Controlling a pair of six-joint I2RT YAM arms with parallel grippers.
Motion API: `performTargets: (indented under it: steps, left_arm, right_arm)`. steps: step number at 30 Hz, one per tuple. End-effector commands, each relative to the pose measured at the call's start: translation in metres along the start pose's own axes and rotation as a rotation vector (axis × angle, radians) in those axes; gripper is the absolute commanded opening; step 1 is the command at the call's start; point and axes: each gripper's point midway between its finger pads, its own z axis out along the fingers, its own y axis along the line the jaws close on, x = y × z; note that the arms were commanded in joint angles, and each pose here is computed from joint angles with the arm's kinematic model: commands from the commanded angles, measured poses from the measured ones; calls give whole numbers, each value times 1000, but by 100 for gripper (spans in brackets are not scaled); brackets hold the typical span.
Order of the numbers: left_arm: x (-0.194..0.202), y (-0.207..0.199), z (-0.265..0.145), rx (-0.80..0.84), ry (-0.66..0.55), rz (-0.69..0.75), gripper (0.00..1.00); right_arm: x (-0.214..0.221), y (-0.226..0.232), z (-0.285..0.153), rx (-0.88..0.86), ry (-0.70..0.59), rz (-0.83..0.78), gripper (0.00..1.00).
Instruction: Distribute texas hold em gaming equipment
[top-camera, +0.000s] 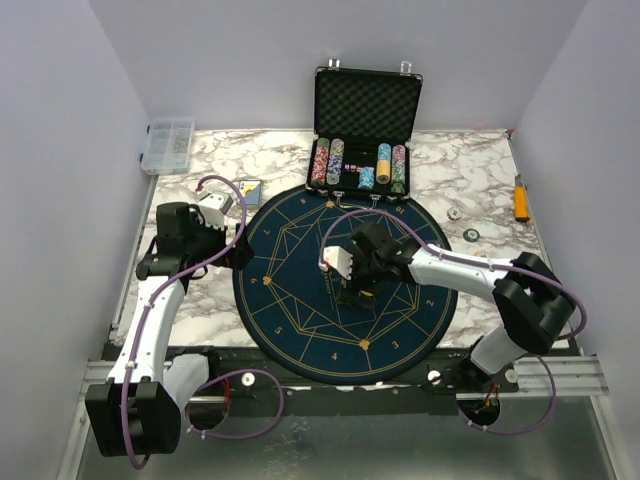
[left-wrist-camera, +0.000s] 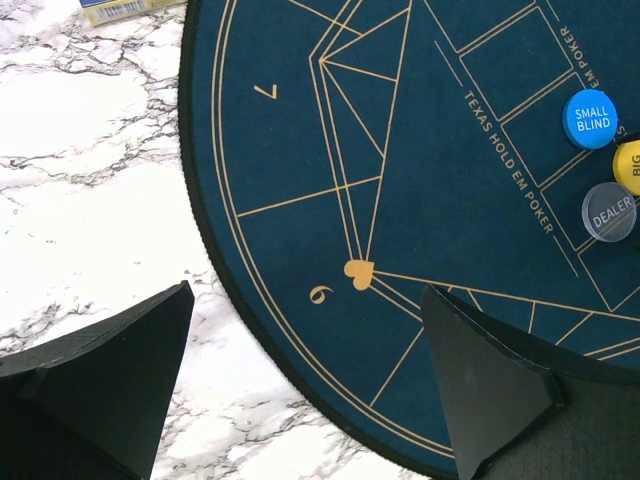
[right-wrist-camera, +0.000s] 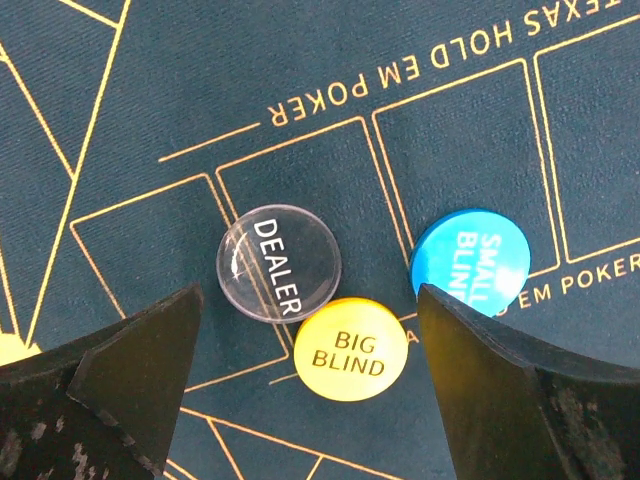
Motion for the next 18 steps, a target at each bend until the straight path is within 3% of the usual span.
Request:
performTargets:
  steps: [1,13,18]
  left_arm:
    - [-8,-6,-2,29,-12,17,98]
    - [-6,-5,2,40,4,9,98]
    - [-5,-4,3,35,12,4,98]
  right_arm:
    - [-14,-10,9,16,-27,-42,92]
    - [3,6,29,-51,1,-65,86]
    - [12,15,33,-98,34,-61,74]
